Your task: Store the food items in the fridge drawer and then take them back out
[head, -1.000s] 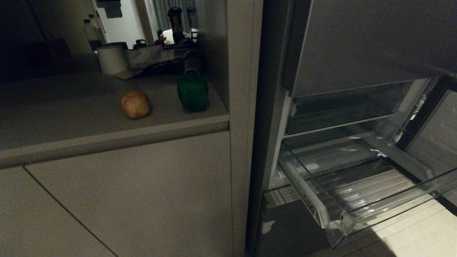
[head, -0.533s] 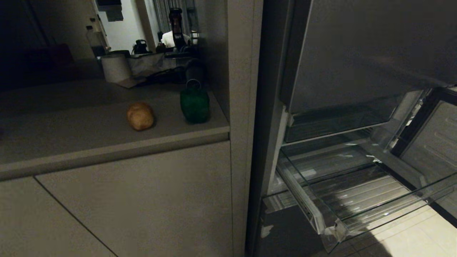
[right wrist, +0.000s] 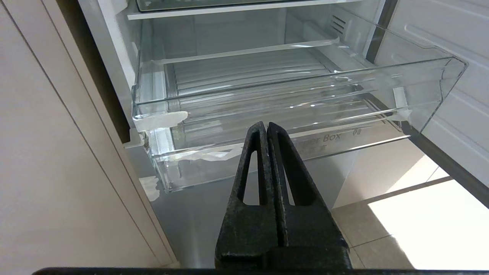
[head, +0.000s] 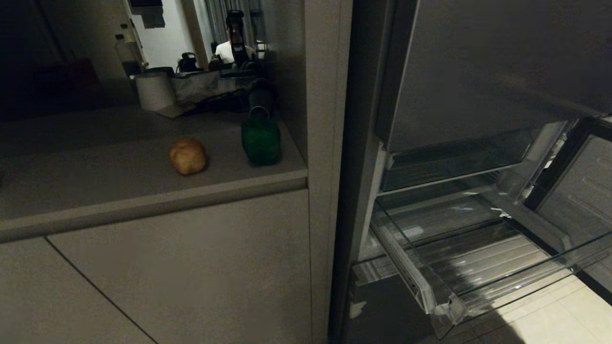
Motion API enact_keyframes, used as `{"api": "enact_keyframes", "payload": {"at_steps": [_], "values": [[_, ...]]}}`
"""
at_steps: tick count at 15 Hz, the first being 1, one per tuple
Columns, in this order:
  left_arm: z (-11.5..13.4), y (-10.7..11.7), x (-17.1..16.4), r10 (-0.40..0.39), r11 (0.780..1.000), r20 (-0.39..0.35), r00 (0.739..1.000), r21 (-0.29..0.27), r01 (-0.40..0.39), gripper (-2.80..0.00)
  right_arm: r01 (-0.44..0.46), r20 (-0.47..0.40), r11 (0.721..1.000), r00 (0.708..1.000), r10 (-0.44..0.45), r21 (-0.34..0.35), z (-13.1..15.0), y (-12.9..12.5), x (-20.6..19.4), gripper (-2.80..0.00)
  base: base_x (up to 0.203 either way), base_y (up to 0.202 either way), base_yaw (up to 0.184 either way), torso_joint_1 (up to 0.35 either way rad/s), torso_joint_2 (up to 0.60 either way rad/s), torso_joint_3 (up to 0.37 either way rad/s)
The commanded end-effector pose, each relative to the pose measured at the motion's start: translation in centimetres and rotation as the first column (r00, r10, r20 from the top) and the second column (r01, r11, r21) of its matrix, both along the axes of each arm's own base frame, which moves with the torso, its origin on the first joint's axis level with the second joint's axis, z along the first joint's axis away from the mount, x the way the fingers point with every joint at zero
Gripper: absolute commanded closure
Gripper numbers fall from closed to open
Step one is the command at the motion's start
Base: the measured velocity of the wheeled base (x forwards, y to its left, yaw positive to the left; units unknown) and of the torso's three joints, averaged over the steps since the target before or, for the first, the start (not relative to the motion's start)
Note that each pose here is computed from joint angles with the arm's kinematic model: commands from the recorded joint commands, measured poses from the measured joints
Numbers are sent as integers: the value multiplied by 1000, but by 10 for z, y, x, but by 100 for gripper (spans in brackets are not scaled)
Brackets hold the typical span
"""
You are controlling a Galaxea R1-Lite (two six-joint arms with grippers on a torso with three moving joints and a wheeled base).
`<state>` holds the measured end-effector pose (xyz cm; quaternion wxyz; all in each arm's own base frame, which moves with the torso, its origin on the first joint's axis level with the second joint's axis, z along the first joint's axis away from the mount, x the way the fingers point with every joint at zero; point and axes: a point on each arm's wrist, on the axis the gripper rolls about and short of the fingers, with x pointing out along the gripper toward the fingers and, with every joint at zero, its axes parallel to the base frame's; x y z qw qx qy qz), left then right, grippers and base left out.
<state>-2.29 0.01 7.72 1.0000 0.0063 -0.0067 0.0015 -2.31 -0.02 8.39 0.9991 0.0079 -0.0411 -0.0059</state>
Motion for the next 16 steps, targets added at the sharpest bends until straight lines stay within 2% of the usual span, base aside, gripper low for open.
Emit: {"api": "enact_keyframes", "payload": {"at_steps": [1, 2, 3, 5, 8, 9, 11, 13, 16], "values": [[21, 0, -5, -20, 1000, 73, 997, 8, 19, 0, 0, -30, 1000, 1000, 0, 0, -8, 0, 2, 0, 0, 0, 0, 0, 0, 0], [42, -1, -11, -45, 999, 117, 992, 4, 45, 0, 1, -30, 1000, 1000, -1, 0, -8, 0, 2, 0, 0, 0, 0, 0, 0, 0], [59, -2, -10, -76, 997, 108, 991, -9, 78, 0, 0, -30, 1000, 1000, 0, 0, -8, 0, 2, 0, 0, 0, 0, 0, 0, 0], [85, -2, 6, -153, 987, 26, 988, -41, 154, 0, 0, -30, 1000, 1000, 0, 0, -8, 0, 2, 0, 0, 0, 0, 0, 0, 0], [111, -6, 48, -270, 962, -148, 951, -86, 260, 0, -1, -29, 1000, 1000, 1, 0, -8, 0, 2, 0, 0, 0, 0, 0, 0, 0], [119, -9, 65, -291, 956, -197, 936, -102, 275, -280, 0, -30, 1000, 1000, 0, 0, -8, 0, 2, 0, 0, 0, 0, 0, 0, 0], [138, -15, 105, -315, 948, -254, 915, -137, 288, -280, 1, -29, 1000, 1000, -1, 0, -8, 0, 2, 0, 0, 0, 0, 0, 0, 0], [154, -22, 145, -317, 946, -287, 904, -169, 278, -280, 0, -30, 1000, 1000, 0, 0, -8, 0, 2, 0, 0, 0, 0, 0, 0, 0], [167, -32, 216, -218, 972, -342, 914, -161, 172, -280, 1, -30, 1000, 1000, -1, 0, -8, 0, 2, 0, 0, 0, 0, 0, 0, 0]]}}
